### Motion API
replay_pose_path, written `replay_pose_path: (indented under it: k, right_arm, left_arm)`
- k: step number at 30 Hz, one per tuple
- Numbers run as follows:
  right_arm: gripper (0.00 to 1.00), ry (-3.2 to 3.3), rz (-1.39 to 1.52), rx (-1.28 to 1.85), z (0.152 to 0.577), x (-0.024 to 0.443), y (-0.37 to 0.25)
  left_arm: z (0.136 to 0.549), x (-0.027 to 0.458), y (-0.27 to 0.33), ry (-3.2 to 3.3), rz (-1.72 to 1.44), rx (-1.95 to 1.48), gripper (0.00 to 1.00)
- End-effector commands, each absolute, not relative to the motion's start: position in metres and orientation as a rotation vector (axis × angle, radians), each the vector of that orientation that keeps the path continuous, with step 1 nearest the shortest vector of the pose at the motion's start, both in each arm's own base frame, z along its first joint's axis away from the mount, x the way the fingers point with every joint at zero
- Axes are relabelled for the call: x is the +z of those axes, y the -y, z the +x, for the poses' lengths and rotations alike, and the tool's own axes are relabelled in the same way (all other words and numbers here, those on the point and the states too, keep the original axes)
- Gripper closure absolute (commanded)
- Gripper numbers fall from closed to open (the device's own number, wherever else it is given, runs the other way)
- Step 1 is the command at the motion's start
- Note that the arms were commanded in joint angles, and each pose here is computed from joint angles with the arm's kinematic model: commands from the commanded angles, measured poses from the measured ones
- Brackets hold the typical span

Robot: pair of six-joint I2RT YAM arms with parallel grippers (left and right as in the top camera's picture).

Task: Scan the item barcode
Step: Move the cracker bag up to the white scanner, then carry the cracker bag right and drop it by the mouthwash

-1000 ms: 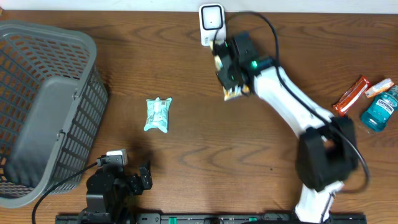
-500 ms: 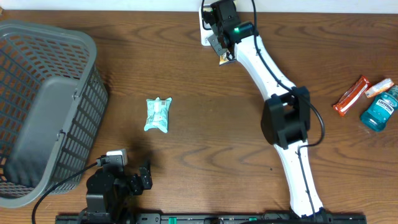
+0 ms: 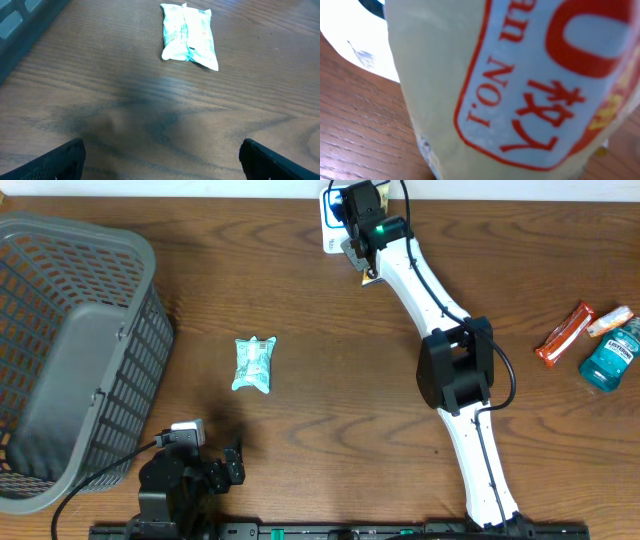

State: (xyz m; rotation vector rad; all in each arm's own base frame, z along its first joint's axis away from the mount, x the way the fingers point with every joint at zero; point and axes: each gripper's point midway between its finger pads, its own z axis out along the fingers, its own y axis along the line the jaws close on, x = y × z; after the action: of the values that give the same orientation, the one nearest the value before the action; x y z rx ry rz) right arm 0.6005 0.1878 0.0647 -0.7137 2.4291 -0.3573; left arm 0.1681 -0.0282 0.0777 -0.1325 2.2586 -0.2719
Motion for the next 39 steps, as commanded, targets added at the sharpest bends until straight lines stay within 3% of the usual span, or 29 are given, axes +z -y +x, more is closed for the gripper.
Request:
replay_pose_path:
  k: [1,10,13,20,26,32,39]
  right_arm:
    - [0.99,-2.408,-0.694,-0.480,0.601,0.092,-0.176]
    - [0.99,-2.570,-0.210,-0.430,0.550,0.190,-0.104]
    - [0.99,-2.596,-0.040,-0.434,0.545,0.199,-0.065]
    - [0.99,-2.778,0.202,-0.234,0.542,0.143,0.012]
    - [0.99,-2.862,0.438,-0.373,0.521,0.091,0.105]
    - [0.98,-2.869,0.623,-0.443,0.494,0.073,0.194]
    - [0.80,-2.837,0.828,-0.367,0.464,0.066,0.258]
  left_arm:
    - [0.160,0.062,0.029,-2.323,-0.144,-0.280,0.02]
    - [0.160,0.062,0.029,-2.323,-0.144,-0.280,0.02]
    - [0.160,0.062,0.029,-2.323,-0.144,-0.280,0.02]
    - [0.160,0.062,0.029,-2.323,-0.144,-0.280,0.02]
    - [0.160,0.062,0.029,-2.323,-0.144,-0.280,0.02]
    - [0.160,0.062,0.029,-2.323,-0.144,-0.280,0.02]
    - [0.160,0.062,0.029,-2.322,-0.144,-0.280,0.02]
